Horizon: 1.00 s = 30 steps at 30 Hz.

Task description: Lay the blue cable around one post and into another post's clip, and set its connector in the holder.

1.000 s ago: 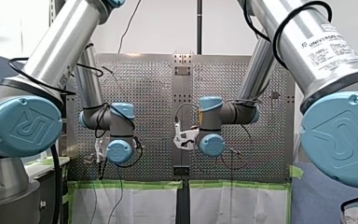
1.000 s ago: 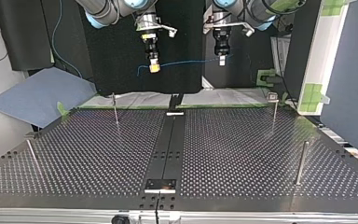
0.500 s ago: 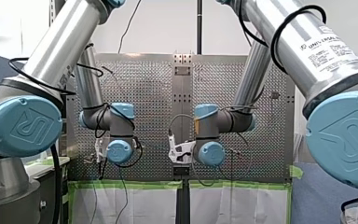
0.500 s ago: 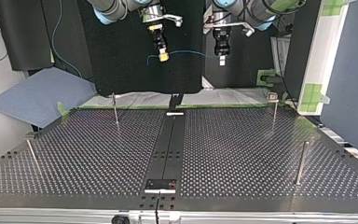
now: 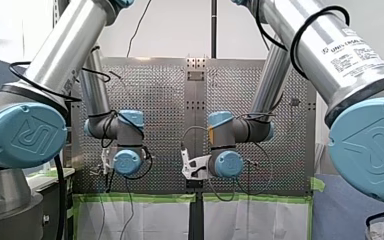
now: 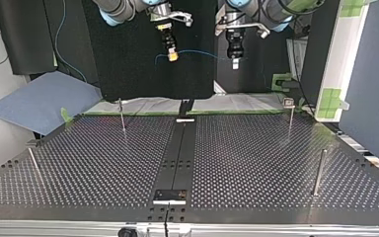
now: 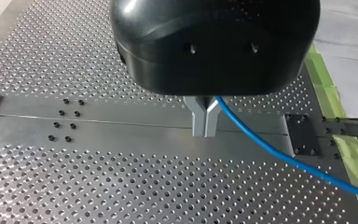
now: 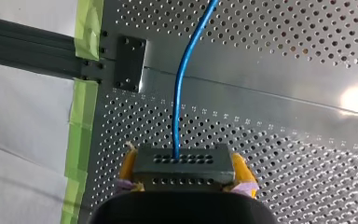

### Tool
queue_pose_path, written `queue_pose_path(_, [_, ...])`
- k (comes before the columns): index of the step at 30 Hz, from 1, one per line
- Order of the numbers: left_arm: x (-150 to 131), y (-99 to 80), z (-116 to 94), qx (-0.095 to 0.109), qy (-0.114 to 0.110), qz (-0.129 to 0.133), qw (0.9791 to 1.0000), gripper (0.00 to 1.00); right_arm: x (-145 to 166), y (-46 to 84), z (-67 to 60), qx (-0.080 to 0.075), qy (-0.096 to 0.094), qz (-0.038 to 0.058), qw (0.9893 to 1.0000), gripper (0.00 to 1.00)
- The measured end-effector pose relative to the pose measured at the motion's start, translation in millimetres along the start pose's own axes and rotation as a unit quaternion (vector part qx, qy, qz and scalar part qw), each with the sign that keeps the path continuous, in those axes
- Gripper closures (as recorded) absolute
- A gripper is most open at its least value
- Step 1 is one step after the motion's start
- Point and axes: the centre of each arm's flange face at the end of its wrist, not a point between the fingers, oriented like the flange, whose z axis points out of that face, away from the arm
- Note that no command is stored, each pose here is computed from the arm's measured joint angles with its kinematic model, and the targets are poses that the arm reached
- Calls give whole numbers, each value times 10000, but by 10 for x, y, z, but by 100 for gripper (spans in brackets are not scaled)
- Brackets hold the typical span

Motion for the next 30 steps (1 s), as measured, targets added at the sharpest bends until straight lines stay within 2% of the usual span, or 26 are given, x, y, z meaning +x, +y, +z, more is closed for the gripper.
queue_pose_path(2, [-14, 21, -49, 57, 42, -42, 10000, 100, 39, 5, 30, -20, 33, 25, 10000, 100])
queue_pose_path(5, [-41, 59, -159, 189, 145, -126, 9996, 100, 187, 5, 86, -72, 145, 120, 9998, 100])
queue_pose_path(11, [-147, 96, -239, 310, 246, -246, 9989, 100, 472, 28, 87, -57, 247, 385, 9989, 100])
queue_pose_path(14, [-229, 99, -220, 283, 227, -289, 9989, 100, 623, 59, 96, -36, 318, 537, 9980, 100])
queue_pose_path(19, [-408, 72, -102, 155, 91, -468, 9987, 100, 957, 114, 166, 12, 511, 792, 9955, 100])
queue_pose_path(21, [-502, 51, -36, 99, 10, -594, 9982, 100, 1118, 148, 199, -2, 604, 845, 9946, 100])
queue_pose_path(25, [-699, 5, 95, 51, -144, -834, 9964, 100, 1399, 222, 249, -49, 761, 888, 9931, 100])
queue_pose_path(30, [-996, -34, 274, -29, -367, -994, 9944, 100, 1782, 331, 290, -122, 971, 865, 9914, 100])
